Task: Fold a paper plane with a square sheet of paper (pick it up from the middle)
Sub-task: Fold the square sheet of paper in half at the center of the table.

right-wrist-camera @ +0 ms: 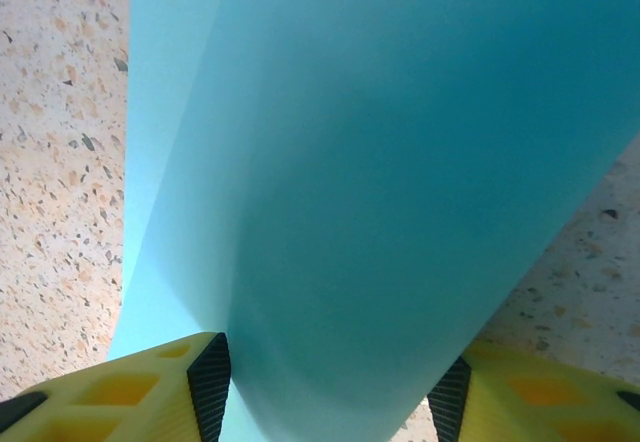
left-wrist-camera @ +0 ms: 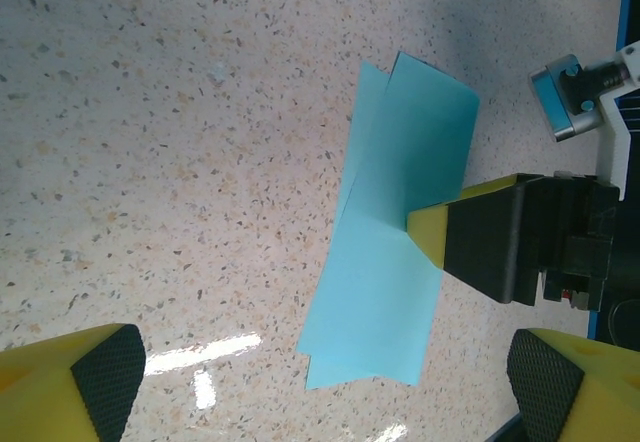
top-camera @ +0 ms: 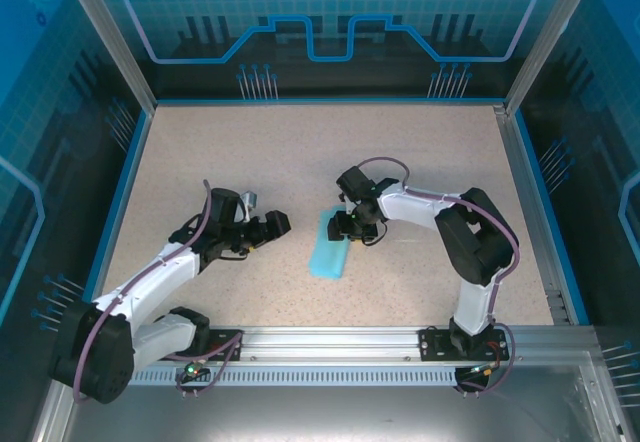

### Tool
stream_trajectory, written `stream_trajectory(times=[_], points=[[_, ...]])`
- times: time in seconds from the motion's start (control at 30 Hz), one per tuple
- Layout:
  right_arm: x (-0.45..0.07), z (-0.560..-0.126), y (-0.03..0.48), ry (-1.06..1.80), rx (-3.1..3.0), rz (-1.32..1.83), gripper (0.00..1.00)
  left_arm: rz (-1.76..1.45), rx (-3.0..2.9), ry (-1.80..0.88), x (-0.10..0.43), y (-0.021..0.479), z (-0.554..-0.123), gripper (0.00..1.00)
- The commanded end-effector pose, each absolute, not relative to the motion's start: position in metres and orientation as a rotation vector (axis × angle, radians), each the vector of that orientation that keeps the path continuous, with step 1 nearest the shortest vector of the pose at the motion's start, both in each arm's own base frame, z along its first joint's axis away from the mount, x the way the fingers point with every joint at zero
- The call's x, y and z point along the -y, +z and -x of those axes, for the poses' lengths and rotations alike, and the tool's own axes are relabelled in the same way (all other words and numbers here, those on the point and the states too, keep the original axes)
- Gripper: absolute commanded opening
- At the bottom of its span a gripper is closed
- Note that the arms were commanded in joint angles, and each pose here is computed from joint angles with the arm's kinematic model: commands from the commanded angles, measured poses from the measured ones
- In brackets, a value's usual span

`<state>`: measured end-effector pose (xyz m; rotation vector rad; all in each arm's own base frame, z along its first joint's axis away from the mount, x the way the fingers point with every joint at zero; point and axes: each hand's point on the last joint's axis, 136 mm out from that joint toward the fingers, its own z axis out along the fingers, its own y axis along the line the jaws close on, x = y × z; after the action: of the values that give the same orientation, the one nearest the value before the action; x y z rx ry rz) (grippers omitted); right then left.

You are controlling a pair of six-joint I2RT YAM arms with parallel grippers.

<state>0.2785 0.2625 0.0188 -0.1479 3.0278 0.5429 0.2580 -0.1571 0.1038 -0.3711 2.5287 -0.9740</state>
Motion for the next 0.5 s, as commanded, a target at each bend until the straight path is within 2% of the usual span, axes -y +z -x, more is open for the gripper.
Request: stream_trajectory(times=[0.0, 0.27, 0.47], points=[[-0.267, -0.256, -0.006, 0.597, -3.114, 0.279, 0.58, 0.308, -2.509, -0.994, 0.164, 0.107, -0.259, 0.96], [-0.264, -0.240, -0.022, 0.631, -3.151, 0.448, 0.64, 0.322, -2.483, -1.057, 0.177, 0.106, -0.270, 0.93], [-0.260, -0.234, -0.032, 0.611, -3.179, 0.473, 0.68, 0.314, -2.538, -1.126, 0.198, 0.092, -0.274, 0.82]])
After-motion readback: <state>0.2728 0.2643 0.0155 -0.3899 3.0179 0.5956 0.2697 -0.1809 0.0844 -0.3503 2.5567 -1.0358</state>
